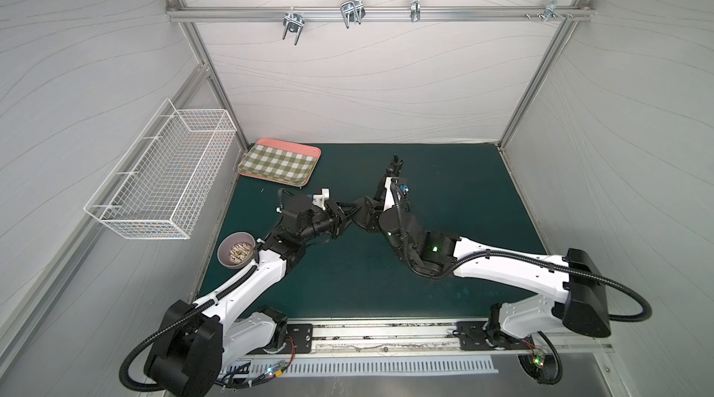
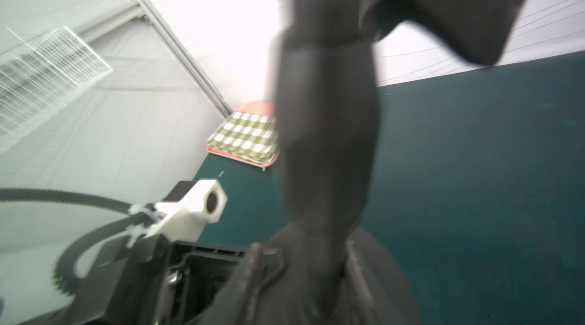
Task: Assemble a microphone stand
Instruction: Screw the microphone stand pole into the microphone stand base.
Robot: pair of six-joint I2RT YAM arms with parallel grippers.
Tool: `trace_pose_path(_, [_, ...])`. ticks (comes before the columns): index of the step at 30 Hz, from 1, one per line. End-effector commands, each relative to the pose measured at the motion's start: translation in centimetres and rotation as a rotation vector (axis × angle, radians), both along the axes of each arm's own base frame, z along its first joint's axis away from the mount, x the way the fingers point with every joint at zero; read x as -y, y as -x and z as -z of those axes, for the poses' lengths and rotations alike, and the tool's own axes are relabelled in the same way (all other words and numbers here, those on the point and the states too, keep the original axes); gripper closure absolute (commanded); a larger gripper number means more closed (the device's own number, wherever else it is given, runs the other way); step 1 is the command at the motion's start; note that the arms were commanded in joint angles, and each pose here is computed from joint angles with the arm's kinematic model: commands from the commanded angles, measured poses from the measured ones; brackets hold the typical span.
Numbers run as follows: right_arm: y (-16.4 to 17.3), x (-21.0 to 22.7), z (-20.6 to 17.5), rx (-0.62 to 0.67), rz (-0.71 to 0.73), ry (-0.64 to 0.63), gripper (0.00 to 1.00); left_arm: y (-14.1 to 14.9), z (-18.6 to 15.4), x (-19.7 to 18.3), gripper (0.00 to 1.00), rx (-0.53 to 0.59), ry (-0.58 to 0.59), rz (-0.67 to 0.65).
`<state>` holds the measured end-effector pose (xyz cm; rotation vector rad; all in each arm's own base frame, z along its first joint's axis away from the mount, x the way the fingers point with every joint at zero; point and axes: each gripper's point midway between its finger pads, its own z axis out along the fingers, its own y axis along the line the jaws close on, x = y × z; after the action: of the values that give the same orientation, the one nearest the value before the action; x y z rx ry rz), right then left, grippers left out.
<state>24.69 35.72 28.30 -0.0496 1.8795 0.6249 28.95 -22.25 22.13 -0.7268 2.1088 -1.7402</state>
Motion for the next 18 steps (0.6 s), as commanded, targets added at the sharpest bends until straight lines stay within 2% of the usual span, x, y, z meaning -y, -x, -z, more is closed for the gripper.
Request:
trace_pose_path(1, [0.3, 1.9, -0.4, -0.005, 0.056, -0.012, 0.37, -0.9, -4.8, 0.1, 1.00, 0.150, 0.075, -0.016])
trace_pose_path(3, [0.5, 2.5, -0.1, 0.027, -0.019, 0.011, 0.26, -0.9, -4.8, 0.1, 1.00, 0.148, 0.075, -0.016])
trace_pose_path(5, [0.7, 2.5, 0.1, 0.065, -0.153, 0.009, 0.23, -0.8, -4.9, 0.1, 1.00, 0.151, 0.077, -0.015])
trace_pose_path(9, [-0.1, 3.6, 1.0, 0.110, -0.381, -0.091, 0.24, -0.9, -4.9, 0.1, 1.00, 0.151, 0.078, -0.017])
trace_pose_path(13, [-0.4, 4.0, 0.0, 0.187, -0.637, -0.202, 0.25, -0.7, -5.0, 0.1, 1.00, 0.152, 0.080, -0.011])
trace_pose_path(18, [0.2, 3.4, -1.9, 0.272, -0.872, -0.239, 0.28, -0.7, -5.0, 0.0, 1.00, 0.153, 0.074, -0.016])
